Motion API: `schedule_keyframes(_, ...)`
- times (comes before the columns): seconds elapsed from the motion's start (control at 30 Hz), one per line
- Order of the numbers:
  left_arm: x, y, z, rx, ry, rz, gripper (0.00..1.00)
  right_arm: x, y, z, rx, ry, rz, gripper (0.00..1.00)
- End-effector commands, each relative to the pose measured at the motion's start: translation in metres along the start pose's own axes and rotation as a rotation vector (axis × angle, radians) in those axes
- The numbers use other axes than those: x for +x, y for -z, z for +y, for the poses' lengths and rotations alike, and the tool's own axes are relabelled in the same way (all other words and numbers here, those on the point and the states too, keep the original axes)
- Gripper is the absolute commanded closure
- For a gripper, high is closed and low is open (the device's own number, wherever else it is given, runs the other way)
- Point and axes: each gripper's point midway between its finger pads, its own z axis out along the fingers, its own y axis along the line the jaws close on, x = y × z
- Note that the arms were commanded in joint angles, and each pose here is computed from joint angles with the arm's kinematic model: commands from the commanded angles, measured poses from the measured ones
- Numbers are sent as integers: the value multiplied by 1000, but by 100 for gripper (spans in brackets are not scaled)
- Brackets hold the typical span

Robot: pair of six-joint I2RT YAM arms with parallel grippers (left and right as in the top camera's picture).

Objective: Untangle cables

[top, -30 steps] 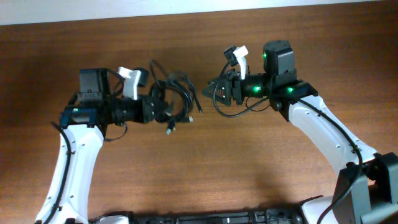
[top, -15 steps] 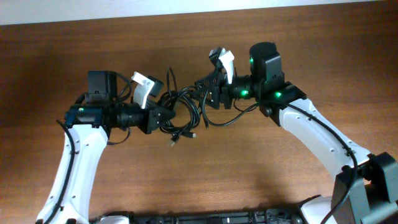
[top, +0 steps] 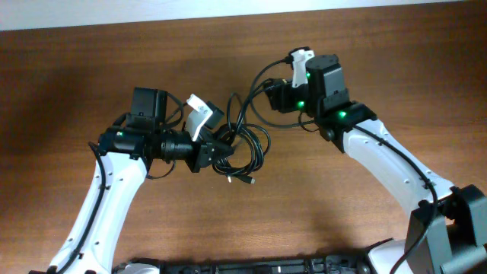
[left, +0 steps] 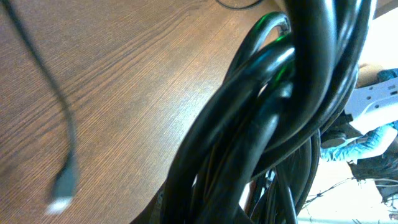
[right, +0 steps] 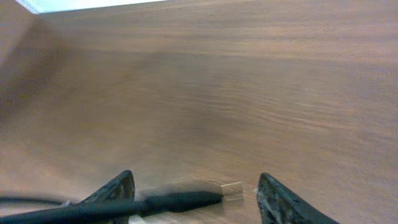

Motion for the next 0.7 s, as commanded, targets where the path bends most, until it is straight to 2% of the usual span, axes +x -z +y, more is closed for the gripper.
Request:
schedule_keyframes(0.0, 10, 4, 26, -172, 82, 62, 100, 11, 3, -24, 27, -62, 63, 18)
schedule_keyframes(0.03, 18, 9, 44, -288, 170, 92, 100, 23, 7, -28, -5, -97, 122, 8)
schedule_keyframes(0.07, 27, 18, 66, -440, 286, 113, 100, 38, 14, -25, -88, -137, 203, 4)
schedule_keyframes(0.1, 31, 23, 75, -504, 334, 116, 100, 44, 22, -9, -222, -117, 242, 3)
schedule_keyframes(0.17, 29, 23, 76, -507, 337, 108, 97, 45, 51, 46, -615, -39, 264, 3)
schedule_keyframes(0.23, 29, 24, 76, -512, 392, 94, 99, 49, 65, 73, -766, -12, 278, 3)
schedule_keyframes(0.3, 30, 26, 81, -549, 488, 69, 100, 66, 66, 105, -821, 33, 333, 6)
schedule_keyframes(0.33, 35, 35, 92, -642, 605, 42, 100, 75, 68, 121, -852, 55, 363, 10)
schedule_keyframes(0.37, 37, 38, 96, -678, 676, 18, 100, 84, 69, 135, -871, 71, 391, 9)
schedule_keyframes(0.4, 37, 40, 98, -689, 746, -10, 100, 90, 62, 137, -805, 24, 430, 3)
schedule_keyframes(0.47, 37, 42, 100, -693, 793, -32, 100, 99, 34, 121, -525, -138, 472, 2)
schedule_keyframes(0.5, 35, 39, 97, -666, 771, -25, 100, 98, 27, 125, -480, -166, 458, 1)
schedule_keyframes(0.6, 15, 14, 53, -333, 315, 52, 100, 99, 19, 142, -503, -109, 424, 4)
schedule_keyframes(0.67, 15, 13, 52, -326, 296, 53, 100, 100, 17, 141, -502, -87, 418, 4)
